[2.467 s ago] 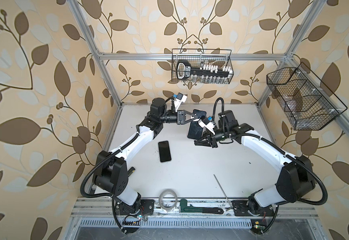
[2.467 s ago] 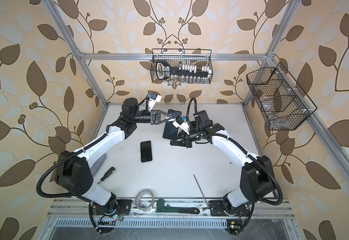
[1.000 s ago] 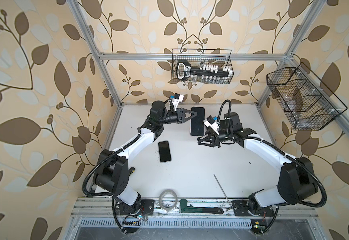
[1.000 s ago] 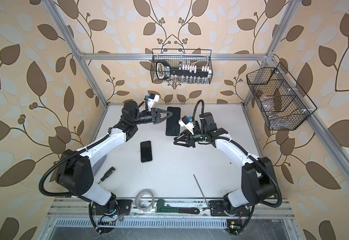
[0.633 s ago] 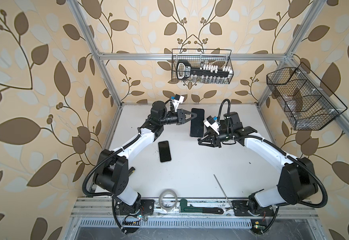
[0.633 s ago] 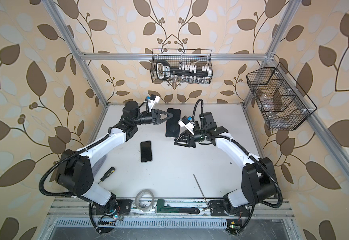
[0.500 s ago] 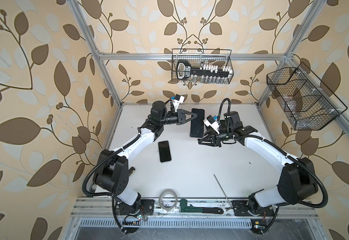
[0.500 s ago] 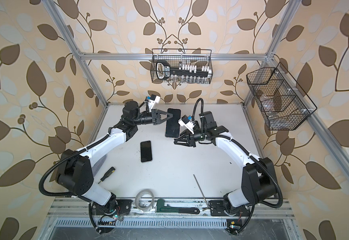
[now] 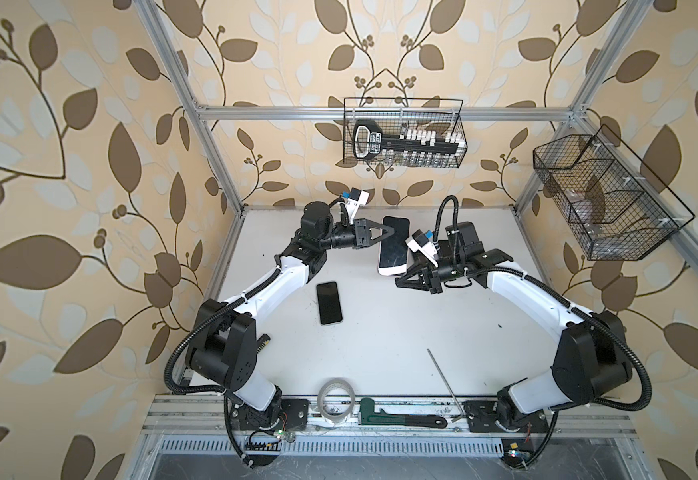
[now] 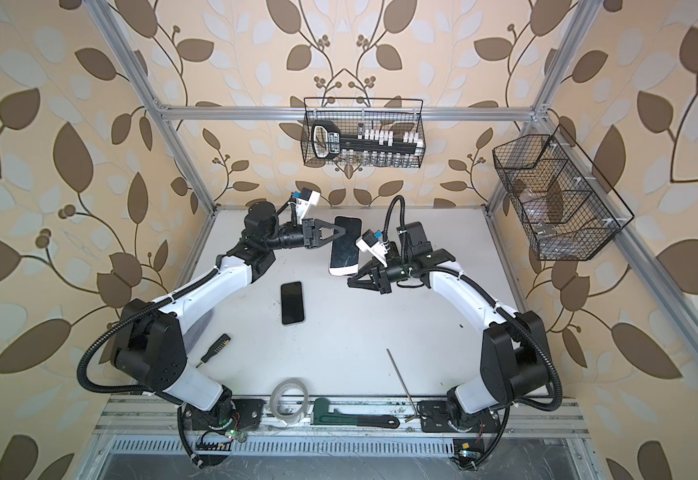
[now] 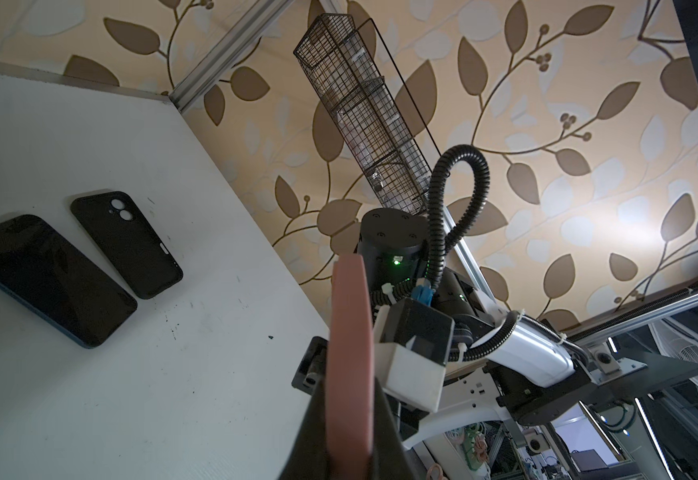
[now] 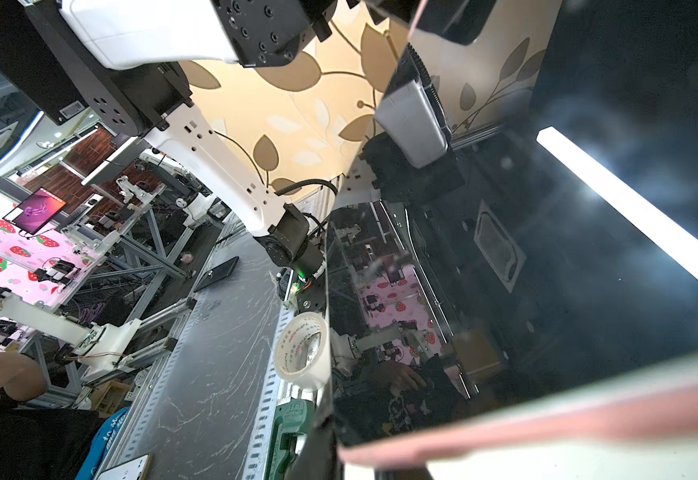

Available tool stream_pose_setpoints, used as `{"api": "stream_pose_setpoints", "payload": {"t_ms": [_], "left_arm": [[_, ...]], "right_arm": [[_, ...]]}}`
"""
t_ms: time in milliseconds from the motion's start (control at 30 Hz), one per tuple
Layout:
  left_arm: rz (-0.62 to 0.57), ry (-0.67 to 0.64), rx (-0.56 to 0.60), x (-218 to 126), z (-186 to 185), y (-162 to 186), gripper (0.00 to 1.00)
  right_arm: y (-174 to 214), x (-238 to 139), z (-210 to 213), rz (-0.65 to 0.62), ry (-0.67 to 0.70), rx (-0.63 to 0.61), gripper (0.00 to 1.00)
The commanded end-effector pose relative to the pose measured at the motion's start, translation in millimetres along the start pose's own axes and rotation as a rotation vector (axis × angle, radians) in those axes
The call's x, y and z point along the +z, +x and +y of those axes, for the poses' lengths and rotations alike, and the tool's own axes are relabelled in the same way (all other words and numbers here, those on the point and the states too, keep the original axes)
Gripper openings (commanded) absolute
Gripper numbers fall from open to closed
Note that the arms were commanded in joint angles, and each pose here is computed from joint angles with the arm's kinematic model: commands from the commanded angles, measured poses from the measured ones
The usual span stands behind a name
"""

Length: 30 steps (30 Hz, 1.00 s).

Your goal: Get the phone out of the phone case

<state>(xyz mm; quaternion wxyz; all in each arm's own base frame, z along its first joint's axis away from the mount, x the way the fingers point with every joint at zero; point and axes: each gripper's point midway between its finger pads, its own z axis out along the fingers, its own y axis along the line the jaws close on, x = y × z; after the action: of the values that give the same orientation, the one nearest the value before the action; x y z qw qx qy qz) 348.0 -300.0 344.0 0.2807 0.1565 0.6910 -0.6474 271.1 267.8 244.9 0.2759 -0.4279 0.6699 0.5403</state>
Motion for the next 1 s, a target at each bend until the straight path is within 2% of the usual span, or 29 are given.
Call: {"api": "stream_pose_setpoints", "payload": {"t_ms": [0, 600, 967], "left_arm": [[-0.026, 0.095, 0.072, -3.2, -52.0, -12.3, 0.00], [-0.059, 0.143, 0.005, -1.1, -71.9, -4.5, 0.00], [-0.089, 0.218, -0.058, -1.8, -81.1, -8.8, 0.00]], "right_arm": [[-9.8, 0.2, -3.4, -0.009, 0.017, -0.076, 0.04], [-6.7, 4.6, -17.1, -0.025, 0.015, -0.070, 0.00], [0.3, 5.3, -30.6, -0.044, 0.011, -0.041, 0.00]]}}
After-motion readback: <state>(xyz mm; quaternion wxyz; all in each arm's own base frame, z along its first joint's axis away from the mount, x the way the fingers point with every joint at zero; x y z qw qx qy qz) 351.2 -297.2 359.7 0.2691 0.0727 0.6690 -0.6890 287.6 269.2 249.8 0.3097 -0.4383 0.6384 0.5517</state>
